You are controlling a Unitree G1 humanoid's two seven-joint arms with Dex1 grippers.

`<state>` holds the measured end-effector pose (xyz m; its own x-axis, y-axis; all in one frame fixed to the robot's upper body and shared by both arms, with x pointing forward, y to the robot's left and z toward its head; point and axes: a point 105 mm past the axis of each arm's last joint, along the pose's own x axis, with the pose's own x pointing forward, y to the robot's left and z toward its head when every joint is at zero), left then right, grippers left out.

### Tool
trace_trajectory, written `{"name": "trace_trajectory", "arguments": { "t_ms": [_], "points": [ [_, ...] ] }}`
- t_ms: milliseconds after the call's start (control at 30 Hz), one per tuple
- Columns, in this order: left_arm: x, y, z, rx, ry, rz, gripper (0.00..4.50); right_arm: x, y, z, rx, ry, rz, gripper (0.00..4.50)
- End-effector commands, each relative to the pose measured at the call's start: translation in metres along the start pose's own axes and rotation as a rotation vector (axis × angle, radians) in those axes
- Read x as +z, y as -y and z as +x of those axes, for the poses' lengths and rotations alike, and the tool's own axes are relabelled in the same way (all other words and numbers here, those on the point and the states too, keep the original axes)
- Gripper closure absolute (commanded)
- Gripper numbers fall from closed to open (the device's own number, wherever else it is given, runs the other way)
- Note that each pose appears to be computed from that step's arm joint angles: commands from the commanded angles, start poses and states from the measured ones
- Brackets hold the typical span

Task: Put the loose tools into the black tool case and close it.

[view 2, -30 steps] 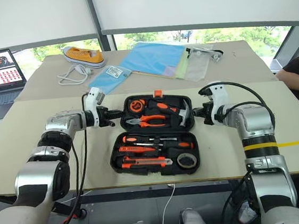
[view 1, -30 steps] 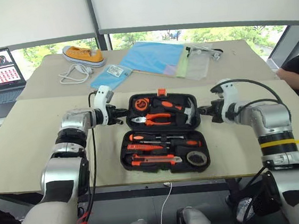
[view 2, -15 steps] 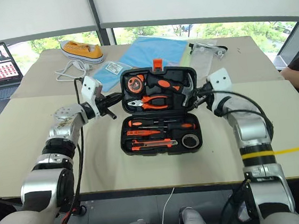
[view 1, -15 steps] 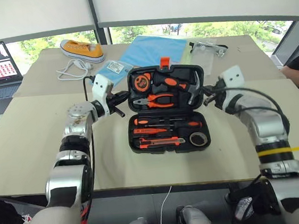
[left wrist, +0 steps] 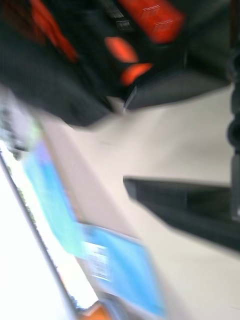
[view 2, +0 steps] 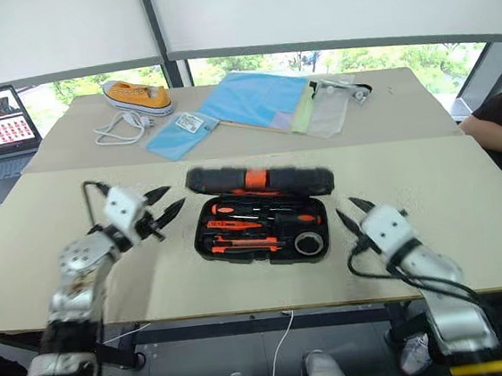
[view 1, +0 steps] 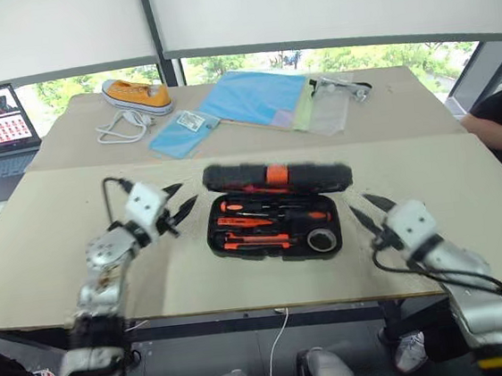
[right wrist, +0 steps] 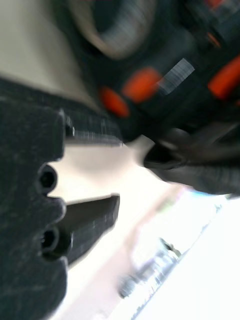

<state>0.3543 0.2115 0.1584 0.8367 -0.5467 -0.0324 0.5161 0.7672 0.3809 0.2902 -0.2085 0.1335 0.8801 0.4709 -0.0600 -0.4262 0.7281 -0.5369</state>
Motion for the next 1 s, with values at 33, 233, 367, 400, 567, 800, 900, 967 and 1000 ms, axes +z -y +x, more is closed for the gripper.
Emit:
{"name": "trace_trajectory", "arguments": {
  "t_ms": [33, 233, 367, 400, 567, 800, 900, 967, 1000],
  "points": [
    [0.02, -0.027, -0.028, 0.021, -0.015, -0.073, 0.65, 0.028, -0.014, -0.023, 0.211, 0.004, 0.145, 1.81],
    [0.008, -0.051, -0.007, -0.014, -0.105, -0.092, 0.51, 0.028, -0.045, -0.044, 0.522, -0.11, 0.236, 2.32],
    [0.013, -0.031, 0.05, -0.146, -0.1, -0.004, 1.6, 0.021, -0.057, -0.033, 0.604, -0.142, 0.181, 3.47],
    [0.014, -0.024, 0.062, -0.183, -0.104, 0.017, 2.12, 0.02, -0.06, -0.029, 0.619, -0.149, 0.173, 3.88],
    [0.027, 0.005, 0.108, -0.296, -0.092, 0.136, 3.91, 0.018, -0.07, -0.018, 0.699, -0.161, 0.1, 4.5],
    [0.028, 0.052, 0.131, -0.52, -0.141, 0.245, 4.49, 0.009, -0.054, 0.003, 0.595, -0.205, 0.011, 4.5],
    [0.027, 0.077, 0.111, -0.808, -0.138, 0.243, 4.49, 0.002, -0.021, 0.015, 0.419, -0.232, -0.05, 4.5],
    [0.024, 0.086, 0.095, -0.968, -0.153, 0.23, 4.49, -0.002, 0.006, 0.02, 0.277, -0.244, -0.078, 4.5],
    [0.024, 0.086, 0.092, -0.993, -0.148, 0.223, 4.49, -0.004, 0.011, 0.019, 0.254, -0.246, -0.067, 4.5]
  ]
}}
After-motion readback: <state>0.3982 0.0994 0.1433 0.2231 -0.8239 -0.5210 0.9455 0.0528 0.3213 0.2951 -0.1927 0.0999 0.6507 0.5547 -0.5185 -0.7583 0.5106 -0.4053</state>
